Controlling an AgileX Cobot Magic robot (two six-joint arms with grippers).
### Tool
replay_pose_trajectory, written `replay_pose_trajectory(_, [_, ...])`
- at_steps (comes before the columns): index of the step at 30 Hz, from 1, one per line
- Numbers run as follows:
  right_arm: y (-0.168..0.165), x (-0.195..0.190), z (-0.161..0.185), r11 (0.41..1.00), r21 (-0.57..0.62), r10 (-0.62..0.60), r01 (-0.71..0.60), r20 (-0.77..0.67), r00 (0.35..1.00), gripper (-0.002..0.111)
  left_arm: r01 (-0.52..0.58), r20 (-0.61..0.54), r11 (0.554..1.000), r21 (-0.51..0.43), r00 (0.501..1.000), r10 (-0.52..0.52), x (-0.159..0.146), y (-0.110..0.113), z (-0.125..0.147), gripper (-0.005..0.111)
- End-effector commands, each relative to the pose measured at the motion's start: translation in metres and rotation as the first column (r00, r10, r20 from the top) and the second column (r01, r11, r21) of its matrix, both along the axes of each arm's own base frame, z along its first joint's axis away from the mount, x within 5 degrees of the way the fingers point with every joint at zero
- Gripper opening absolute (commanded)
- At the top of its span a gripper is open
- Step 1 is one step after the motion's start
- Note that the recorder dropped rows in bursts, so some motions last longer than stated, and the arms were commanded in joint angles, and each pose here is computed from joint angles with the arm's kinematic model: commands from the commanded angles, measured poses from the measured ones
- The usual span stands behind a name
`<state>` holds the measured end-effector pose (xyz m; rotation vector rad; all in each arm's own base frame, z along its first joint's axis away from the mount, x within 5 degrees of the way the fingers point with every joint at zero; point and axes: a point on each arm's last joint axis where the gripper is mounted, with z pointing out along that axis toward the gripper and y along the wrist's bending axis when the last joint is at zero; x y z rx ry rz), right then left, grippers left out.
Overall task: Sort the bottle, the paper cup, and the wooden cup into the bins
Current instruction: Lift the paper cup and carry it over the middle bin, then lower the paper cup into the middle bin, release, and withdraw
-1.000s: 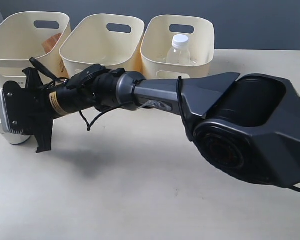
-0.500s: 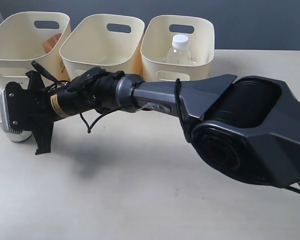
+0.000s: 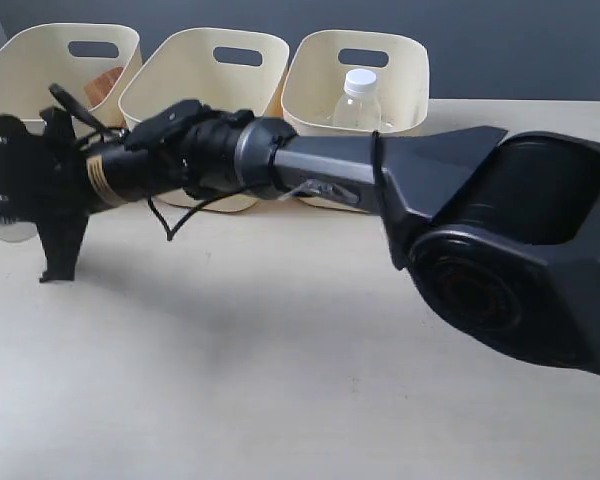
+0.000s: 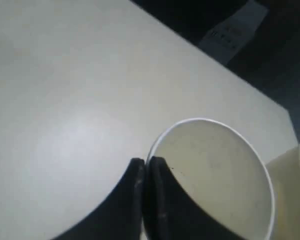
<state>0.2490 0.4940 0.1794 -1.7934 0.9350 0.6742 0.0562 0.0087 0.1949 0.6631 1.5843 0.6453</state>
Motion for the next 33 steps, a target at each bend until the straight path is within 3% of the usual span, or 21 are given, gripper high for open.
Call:
replay_pose_trajectory(1, [-0.010,-0.007,0.067,0.995,0.099,-0.017,0.026,-0.092,0.996,-0.001,0.007,0.007,1.000,-0.003,1.000,-0.007,0.000,-0.001,0.002,0.000])
replay_pose_trajectory(9, [-0.060,0.021,0.160,0.950,0.219,-0.147,0.221,-0.312,0.939,-0.001,0.007,0.007,1.000,-0.003,1.000,-0.007,0.000,-0.001,0.002,0.000])
replay_pose_trajectory(14, [-0.099,0.067,0.174,0.896,0.218,-0.265,0.386,-0.433,0.861,-0.001,0.007,0.007,1.000,-0.003,1.000,-0.007,0.000,-0.001,0.002,0.000])
replay_pose_trajectory(21, [-0.132,0.129,0.140,0.789,0.155,-0.452,0.595,-0.510,0.732,-0.001,0.007,0.007,1.000,-0.003,1.000,-0.007,0.000,-0.001,0.002,0.000])
replay_pose_trajectory(28, [-0.133,0.161,0.077,0.733,0.041,-0.550,0.679,-0.550,0.628,-0.001,0.008,0.009,1.000,-0.003,1.000,-0.008,0.000,-0.001,0.002,0.000])
replay_pose_trajectory(33, [-0.128,0.167,0.033,0.736,-0.038,-0.575,0.676,-0.562,0.594,-0.001,0.008,0.009,1.000,-0.003,1.000,-0.008,0.000,-0.001,0.002,0.000])
